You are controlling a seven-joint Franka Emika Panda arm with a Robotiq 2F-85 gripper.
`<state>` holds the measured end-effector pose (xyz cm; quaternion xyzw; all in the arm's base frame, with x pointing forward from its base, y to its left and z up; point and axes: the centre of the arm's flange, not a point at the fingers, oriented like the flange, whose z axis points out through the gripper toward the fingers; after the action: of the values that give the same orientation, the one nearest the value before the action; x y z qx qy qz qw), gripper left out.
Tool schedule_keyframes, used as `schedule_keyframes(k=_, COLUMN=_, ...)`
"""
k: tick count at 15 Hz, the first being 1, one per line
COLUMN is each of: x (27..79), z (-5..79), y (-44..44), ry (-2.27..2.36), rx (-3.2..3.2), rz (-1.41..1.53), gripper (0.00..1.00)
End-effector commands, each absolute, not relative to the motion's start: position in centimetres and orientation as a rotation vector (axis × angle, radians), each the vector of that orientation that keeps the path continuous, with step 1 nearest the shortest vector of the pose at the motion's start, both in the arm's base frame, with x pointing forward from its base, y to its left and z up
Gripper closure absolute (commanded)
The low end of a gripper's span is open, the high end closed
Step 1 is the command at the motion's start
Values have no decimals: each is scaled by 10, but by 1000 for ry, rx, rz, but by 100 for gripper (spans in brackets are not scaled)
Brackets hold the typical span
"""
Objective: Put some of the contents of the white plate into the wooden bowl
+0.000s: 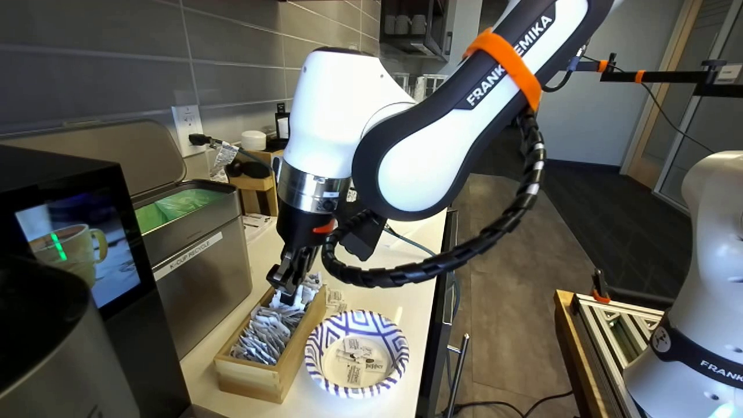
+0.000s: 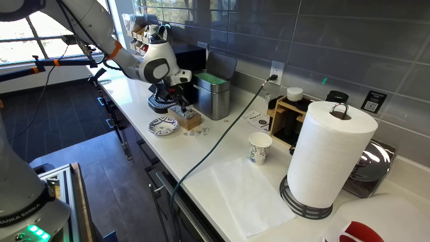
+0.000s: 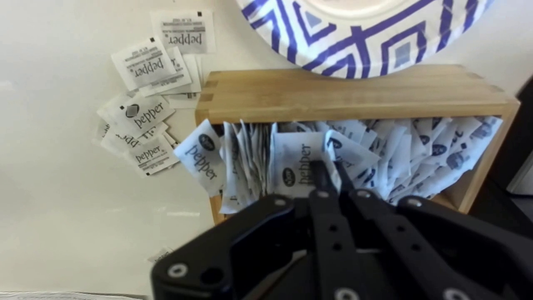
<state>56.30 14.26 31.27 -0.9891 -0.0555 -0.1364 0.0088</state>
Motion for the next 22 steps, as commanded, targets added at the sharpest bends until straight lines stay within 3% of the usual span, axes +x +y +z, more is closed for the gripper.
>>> schedule_keyframes(k=1, x=560, z=295, y=155, ry=-122, rx=-3132, rz=-397, gripper=99)
schedule_keyframes(k=4, x=559, z=292, y=158, ry=-86, rx=-3148, rz=-404, gripper=98)
schedule_keyframes(k=5, x=560, z=295, y=157, ry=-68, rx=-3145, rz=-412, gripper=71)
schedule_keyframes(k=7, x=560, z=302, y=154, ry=-36, rx=-3138, rz=-425, gripper=65)
schedule_keyframes(k=15, x=554, z=355, y=126, ry=26, rx=-3003, rz=-426, gripper=4)
schedule_keyframes(k=22, x=556, z=379, y=95, ry=177, rx=-2974, rz=-522, gripper=0)
